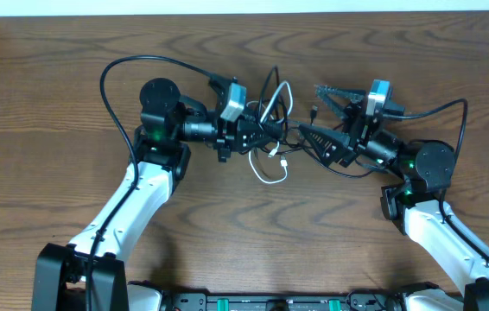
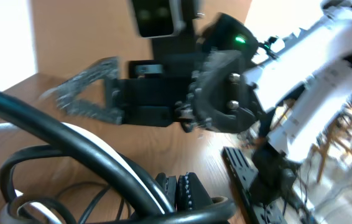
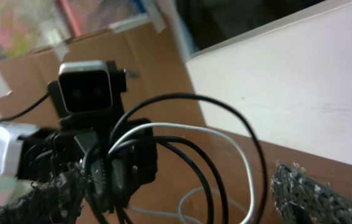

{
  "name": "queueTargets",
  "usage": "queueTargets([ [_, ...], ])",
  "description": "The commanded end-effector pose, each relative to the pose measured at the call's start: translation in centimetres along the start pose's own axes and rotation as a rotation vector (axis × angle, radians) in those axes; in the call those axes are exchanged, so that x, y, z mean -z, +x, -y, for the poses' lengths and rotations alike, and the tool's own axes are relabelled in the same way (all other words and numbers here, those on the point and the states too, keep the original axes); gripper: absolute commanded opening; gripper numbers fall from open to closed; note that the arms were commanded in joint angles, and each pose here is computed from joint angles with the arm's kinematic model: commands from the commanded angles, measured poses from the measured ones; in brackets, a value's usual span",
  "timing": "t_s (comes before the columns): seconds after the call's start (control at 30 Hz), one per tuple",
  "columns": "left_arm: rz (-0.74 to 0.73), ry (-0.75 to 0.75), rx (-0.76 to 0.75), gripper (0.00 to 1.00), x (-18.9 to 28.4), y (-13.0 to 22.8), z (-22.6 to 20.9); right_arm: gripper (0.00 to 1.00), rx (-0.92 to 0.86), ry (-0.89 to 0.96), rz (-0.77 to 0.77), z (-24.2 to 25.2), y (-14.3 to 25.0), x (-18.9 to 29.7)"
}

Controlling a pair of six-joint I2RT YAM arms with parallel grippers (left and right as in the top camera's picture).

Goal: Untangle cables

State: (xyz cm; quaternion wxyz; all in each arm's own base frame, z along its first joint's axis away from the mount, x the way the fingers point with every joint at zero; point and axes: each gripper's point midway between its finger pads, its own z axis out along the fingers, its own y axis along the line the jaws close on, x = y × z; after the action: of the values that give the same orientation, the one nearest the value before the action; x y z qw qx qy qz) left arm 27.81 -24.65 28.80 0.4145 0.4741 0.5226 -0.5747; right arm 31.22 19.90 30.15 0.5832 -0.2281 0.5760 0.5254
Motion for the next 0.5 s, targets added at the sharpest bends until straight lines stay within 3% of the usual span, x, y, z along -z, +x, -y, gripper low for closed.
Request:
queueTargets([
  [0.0,-0.013,0.088,-0.163,0.08,0.0,-0.2,1.7,0.92,0.041,-0.047,-0.028,-0.7,0.2,0.1],
  [0.33,-0.015,0.117,-0.204,0.08,-0.9,0.1,2.3,0.84,0.126,0.05,0.044,0.9,-1.2,0.2],
  [0.47,-0.022,0.186,-0.204,0.07,-2.8,0.4,3.9,0.89,0.214,0.078,0.041,1.5,-1.1,0.3],
])
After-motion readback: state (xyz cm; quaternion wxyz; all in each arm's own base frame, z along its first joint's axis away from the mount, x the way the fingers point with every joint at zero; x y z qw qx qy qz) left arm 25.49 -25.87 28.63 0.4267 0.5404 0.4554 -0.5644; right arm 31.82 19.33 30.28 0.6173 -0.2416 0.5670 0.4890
